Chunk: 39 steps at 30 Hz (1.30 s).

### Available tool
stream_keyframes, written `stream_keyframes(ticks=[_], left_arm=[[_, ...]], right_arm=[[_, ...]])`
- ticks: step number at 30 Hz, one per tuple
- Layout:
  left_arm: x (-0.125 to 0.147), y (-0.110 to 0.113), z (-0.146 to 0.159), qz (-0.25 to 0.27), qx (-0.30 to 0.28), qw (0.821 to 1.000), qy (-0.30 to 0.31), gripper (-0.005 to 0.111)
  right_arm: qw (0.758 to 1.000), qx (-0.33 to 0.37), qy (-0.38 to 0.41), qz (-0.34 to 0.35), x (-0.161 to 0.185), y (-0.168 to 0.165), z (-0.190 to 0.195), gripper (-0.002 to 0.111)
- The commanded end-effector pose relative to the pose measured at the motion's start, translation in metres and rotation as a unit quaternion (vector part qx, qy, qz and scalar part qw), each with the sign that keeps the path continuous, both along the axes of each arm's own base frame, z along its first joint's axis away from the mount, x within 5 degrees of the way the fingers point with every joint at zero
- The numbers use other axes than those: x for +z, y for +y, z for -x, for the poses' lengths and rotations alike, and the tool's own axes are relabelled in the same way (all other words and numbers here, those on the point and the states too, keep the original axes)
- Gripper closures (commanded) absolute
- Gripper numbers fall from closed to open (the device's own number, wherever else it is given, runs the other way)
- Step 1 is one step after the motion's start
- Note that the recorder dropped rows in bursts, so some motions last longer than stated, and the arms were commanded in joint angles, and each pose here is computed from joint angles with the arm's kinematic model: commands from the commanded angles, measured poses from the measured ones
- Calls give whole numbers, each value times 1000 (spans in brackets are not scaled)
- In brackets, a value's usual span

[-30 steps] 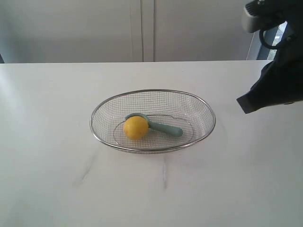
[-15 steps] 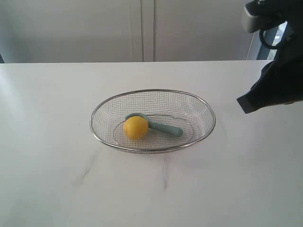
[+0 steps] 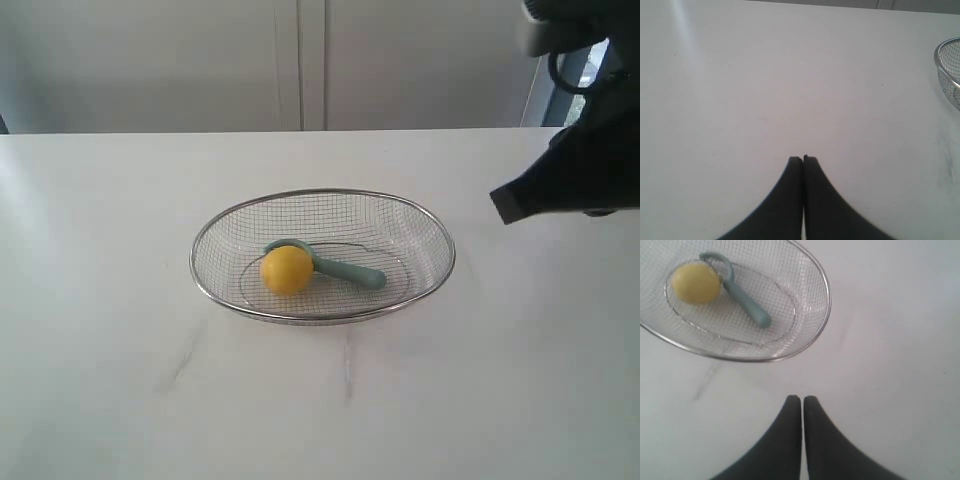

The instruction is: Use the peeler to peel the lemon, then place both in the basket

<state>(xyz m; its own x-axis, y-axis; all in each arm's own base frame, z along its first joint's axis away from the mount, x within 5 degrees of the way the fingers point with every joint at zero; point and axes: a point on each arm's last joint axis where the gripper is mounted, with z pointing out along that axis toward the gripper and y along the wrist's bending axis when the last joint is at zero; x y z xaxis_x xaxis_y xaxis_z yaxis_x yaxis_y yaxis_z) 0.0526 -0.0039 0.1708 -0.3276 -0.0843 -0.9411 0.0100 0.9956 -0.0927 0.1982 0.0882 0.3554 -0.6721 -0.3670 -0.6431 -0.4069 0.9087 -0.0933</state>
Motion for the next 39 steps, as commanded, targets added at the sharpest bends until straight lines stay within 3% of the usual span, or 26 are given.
stream_keyframes(ticks=[1,8,16,24,32,39], left_arm=[[-2,0,0,-2,-3,1000,-2,107],[-2,0,0,-2,-3,1000,-2,107],[-2,0,0,-2,-3,1000,-2,107],[-2,0,0,-4,-3,1000,-2,107],[-2,0,0,-4,-4,1000,-1,107],[-2,0,0,-4,-4,1000,-1,107]], right_arm=[[991,-26,-96,-94,26,-7,18,106],[953,-62,-245,-167,48,-45,66,106],[922,-173,-312,-150,16,-85,120,106],[833,-206,-490,-155,-45,-92,177,106],[845,-228,-475,-95,-92,-96,156,106],[845,-217,-479,-97,-136,-96,143,106]])
